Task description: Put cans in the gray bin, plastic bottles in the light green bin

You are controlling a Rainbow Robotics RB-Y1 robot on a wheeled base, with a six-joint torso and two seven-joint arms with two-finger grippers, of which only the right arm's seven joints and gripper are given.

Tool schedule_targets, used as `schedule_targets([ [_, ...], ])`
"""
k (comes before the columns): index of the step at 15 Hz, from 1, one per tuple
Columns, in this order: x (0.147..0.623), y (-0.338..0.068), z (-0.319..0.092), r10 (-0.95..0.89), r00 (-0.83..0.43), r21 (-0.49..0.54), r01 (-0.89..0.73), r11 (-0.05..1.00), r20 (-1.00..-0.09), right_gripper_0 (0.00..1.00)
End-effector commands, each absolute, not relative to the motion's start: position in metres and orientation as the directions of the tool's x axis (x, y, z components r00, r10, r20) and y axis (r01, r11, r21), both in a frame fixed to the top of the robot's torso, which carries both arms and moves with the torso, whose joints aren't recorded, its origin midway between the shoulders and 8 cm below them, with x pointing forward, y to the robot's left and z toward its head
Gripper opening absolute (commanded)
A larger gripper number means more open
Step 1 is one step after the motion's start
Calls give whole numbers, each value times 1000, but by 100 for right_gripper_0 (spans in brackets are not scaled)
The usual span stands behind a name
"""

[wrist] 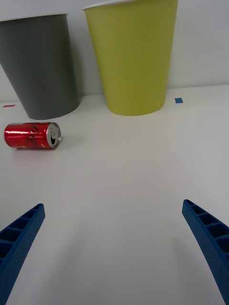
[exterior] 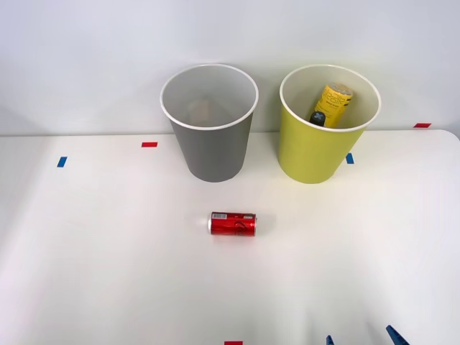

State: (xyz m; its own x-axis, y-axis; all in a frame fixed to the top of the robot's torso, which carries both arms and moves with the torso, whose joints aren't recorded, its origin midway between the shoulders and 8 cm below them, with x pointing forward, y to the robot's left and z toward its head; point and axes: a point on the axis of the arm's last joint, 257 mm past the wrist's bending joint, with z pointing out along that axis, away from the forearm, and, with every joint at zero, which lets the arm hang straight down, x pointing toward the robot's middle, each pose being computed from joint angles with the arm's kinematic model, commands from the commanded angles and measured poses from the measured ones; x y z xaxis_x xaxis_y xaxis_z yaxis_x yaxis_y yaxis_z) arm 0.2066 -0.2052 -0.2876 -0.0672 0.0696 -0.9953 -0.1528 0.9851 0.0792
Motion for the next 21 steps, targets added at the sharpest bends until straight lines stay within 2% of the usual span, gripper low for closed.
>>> schedule_targets([
  [1,207,-205,-288,70,-67,79,-153,985,-995,100],
  [21,207,-205,-288,70,-67,79,-153,985,-995,100],
])
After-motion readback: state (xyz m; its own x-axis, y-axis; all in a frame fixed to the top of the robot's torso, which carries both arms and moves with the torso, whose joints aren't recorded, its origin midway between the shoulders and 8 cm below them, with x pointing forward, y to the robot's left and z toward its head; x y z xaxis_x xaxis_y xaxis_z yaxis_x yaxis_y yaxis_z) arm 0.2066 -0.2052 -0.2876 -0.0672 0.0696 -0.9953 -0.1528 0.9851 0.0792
